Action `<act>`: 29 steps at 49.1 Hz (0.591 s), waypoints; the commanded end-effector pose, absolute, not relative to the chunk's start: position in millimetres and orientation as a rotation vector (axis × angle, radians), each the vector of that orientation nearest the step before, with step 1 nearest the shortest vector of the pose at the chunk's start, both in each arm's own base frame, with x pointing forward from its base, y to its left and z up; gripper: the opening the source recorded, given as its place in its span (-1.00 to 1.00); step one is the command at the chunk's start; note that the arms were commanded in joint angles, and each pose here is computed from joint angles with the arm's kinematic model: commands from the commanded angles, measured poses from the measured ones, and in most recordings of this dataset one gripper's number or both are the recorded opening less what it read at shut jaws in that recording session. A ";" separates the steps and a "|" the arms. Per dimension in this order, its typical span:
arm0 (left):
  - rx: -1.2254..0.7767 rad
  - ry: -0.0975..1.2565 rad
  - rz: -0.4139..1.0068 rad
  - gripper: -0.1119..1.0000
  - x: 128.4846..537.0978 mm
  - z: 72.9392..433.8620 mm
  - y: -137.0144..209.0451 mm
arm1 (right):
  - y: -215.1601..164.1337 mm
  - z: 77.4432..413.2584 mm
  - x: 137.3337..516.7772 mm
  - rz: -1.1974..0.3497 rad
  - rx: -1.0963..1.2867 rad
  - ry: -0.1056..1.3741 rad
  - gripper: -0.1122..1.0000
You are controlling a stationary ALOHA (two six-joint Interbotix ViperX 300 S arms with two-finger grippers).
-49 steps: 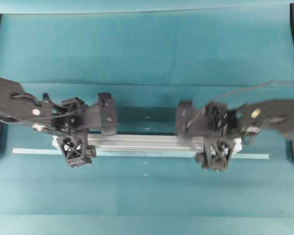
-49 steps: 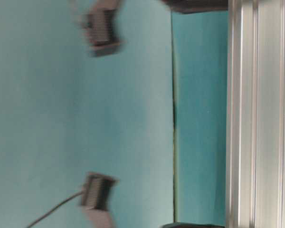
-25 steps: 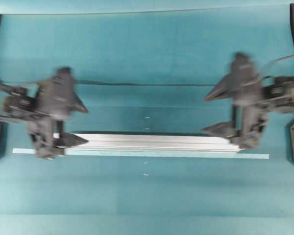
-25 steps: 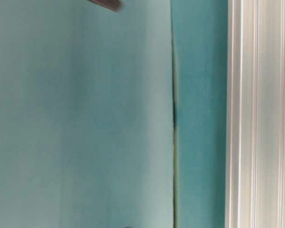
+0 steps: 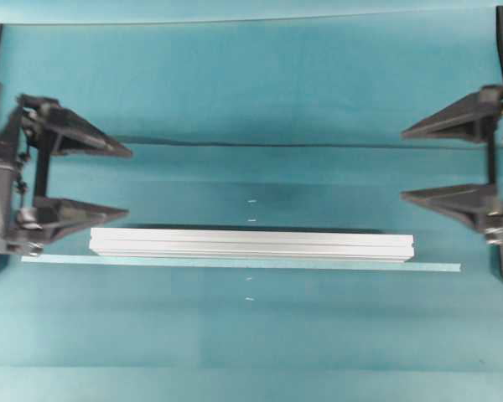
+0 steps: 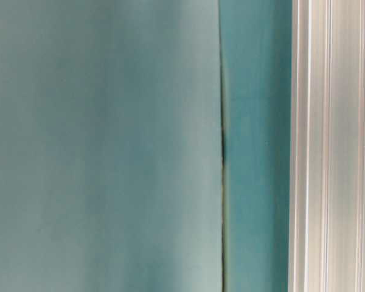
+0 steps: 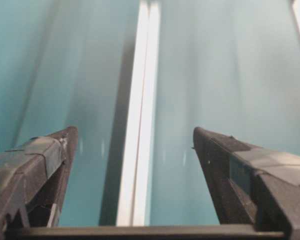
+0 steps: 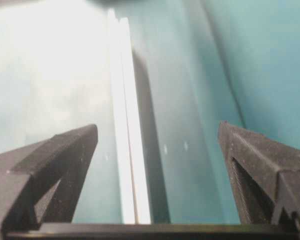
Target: Lift the metal rail with both hands.
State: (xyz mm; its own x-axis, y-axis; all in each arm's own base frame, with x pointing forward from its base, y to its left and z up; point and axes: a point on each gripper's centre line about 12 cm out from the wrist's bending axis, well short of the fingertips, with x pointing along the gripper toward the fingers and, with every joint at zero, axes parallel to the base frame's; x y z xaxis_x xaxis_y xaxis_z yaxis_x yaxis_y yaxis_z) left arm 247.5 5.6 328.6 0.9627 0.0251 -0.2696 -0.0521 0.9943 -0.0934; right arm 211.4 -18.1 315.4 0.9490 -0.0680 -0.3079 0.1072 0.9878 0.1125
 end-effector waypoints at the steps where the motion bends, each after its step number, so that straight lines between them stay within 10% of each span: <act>1: -0.100 0.212 0.034 0.87 245.1 341.1 5.1 | -18.3 325.3 208.7 -0.090 0.131 0.265 0.96; 29: -0.096 0.151 0.030 0.87 233.4 353.5 4.9 | -18.6 337.6 203.1 -0.093 0.125 0.181 0.96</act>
